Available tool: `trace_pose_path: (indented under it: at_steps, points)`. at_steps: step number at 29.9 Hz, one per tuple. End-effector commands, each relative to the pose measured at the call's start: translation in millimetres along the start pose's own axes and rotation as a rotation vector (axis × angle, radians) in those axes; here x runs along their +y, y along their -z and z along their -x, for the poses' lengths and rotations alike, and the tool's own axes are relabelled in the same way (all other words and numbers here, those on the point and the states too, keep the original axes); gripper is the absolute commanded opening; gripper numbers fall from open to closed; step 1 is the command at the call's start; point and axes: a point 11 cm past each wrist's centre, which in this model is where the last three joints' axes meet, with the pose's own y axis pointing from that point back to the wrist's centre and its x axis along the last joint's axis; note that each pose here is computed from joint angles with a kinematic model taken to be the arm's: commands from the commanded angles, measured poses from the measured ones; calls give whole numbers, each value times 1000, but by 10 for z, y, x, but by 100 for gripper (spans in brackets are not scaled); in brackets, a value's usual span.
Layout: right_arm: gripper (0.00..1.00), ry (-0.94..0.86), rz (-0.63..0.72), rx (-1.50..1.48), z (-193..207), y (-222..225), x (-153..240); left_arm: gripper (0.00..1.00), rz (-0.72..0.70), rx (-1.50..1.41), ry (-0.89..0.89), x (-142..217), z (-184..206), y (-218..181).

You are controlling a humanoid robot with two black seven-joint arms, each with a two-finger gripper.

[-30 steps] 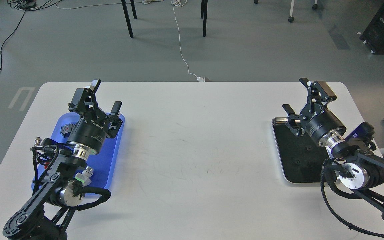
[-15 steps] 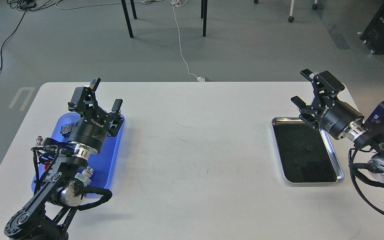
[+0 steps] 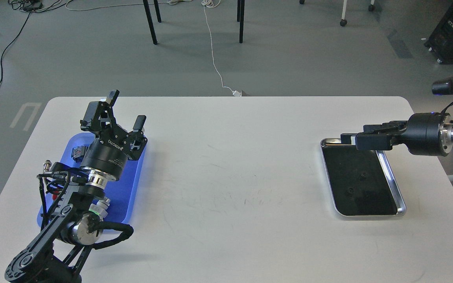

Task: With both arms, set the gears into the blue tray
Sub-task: 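Move the right gripper over the black mat in the metal tray, then grasp the small black part on the mat with the right gripper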

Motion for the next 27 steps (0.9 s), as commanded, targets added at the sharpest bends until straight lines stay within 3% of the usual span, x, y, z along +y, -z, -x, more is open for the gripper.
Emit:
trace_pose_path:
  at_steps: [1,5,12,22,27]
  points:
    - [95,180,43,127,162,-28,-94,98,-1,1,-1,24,8,-1]
    - [93,330,93,231,280,-140,-209,98,2,4,4,17,31,-8]
    - [88,428,135,282,430,-301,-327,98,3,5,3,17,29,-6]
    - [68,459,135,294,624,-390,-531,98,7,12,-1,17,35,-2]
    - [67,447,137,323,691,-454,-665,98,7,12,-2,16,37,0]
